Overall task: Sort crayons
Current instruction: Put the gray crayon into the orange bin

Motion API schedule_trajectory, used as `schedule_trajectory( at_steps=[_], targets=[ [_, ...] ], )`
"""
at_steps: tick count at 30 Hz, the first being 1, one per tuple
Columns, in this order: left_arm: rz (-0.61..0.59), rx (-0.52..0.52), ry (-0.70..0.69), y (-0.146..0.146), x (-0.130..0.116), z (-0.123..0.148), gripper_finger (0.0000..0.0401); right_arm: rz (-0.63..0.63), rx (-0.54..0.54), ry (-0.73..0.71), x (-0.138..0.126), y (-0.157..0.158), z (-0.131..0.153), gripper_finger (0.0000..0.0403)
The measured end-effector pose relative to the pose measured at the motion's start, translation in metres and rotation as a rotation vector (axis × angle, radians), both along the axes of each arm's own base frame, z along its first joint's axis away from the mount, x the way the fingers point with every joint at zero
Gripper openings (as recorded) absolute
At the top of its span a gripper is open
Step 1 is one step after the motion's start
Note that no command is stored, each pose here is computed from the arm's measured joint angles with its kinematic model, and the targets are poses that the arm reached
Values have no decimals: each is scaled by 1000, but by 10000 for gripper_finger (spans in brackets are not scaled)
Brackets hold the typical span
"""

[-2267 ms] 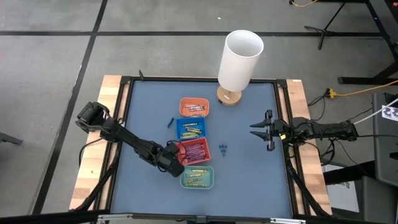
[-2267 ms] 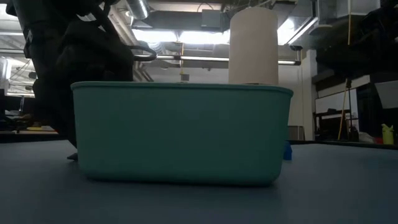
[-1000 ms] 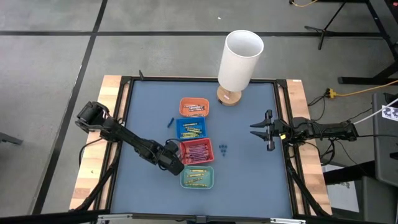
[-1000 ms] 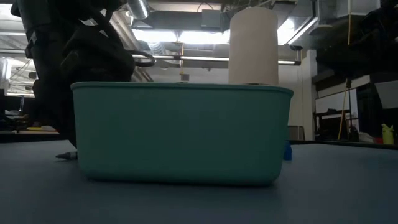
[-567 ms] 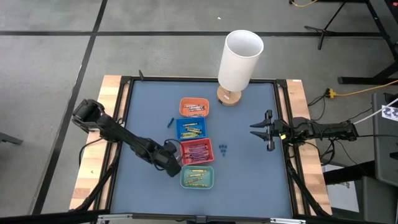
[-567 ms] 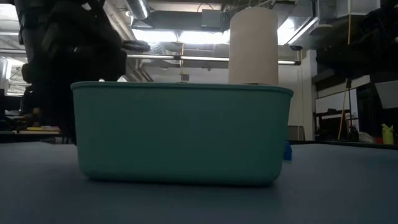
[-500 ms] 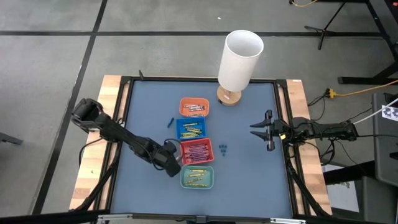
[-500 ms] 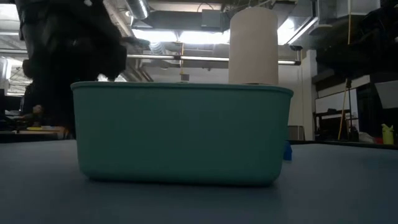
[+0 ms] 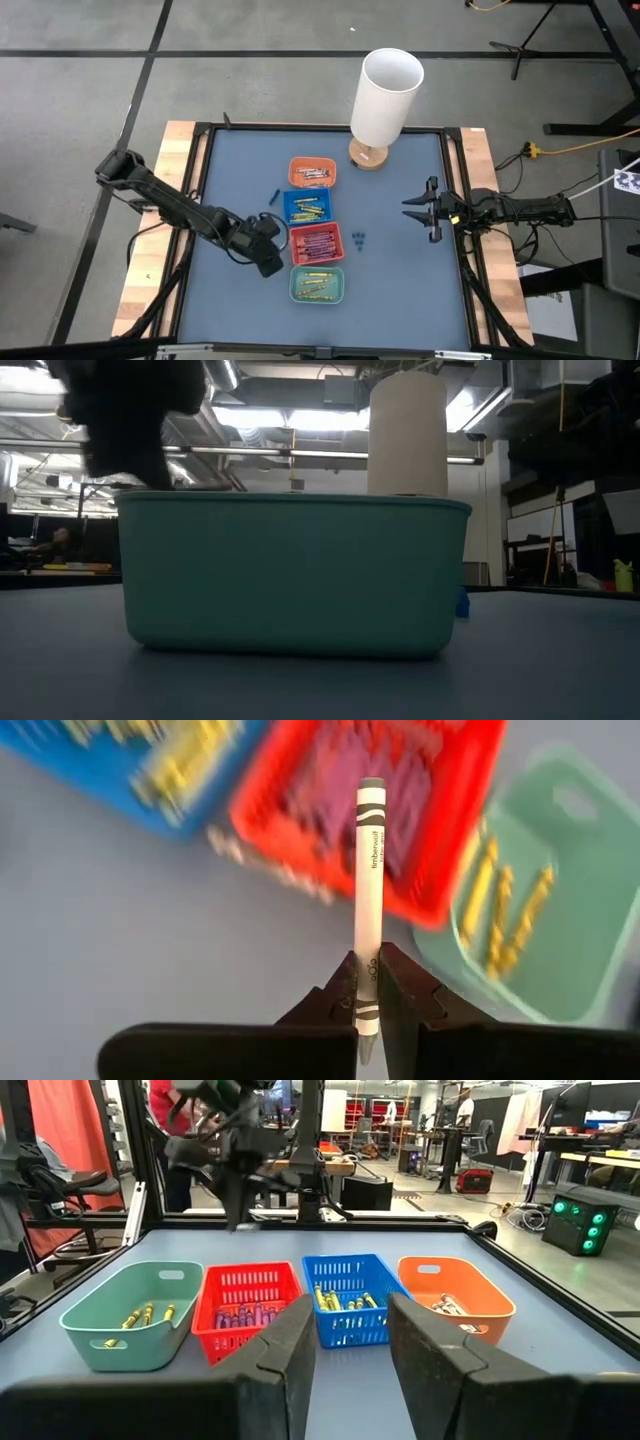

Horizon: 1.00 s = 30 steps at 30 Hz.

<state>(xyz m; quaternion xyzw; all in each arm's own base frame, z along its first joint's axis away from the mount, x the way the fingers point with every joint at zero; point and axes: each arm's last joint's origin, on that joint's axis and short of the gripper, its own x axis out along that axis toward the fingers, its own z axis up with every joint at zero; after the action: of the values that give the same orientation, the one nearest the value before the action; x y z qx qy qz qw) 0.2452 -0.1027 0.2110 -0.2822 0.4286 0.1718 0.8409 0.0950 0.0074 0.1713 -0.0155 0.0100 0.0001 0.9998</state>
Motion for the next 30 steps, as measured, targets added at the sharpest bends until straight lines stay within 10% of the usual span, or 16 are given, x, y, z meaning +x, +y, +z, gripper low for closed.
schedule_trajectory(
  at_steps=[13,30],
  targets=[
    [-17,456,-169,90,39,20,5,0,-2,0,0,0,0,124],
    [-141,643,-62,182,46,7,5,-1,-3,-1,0,0,0,124]
  ],
)
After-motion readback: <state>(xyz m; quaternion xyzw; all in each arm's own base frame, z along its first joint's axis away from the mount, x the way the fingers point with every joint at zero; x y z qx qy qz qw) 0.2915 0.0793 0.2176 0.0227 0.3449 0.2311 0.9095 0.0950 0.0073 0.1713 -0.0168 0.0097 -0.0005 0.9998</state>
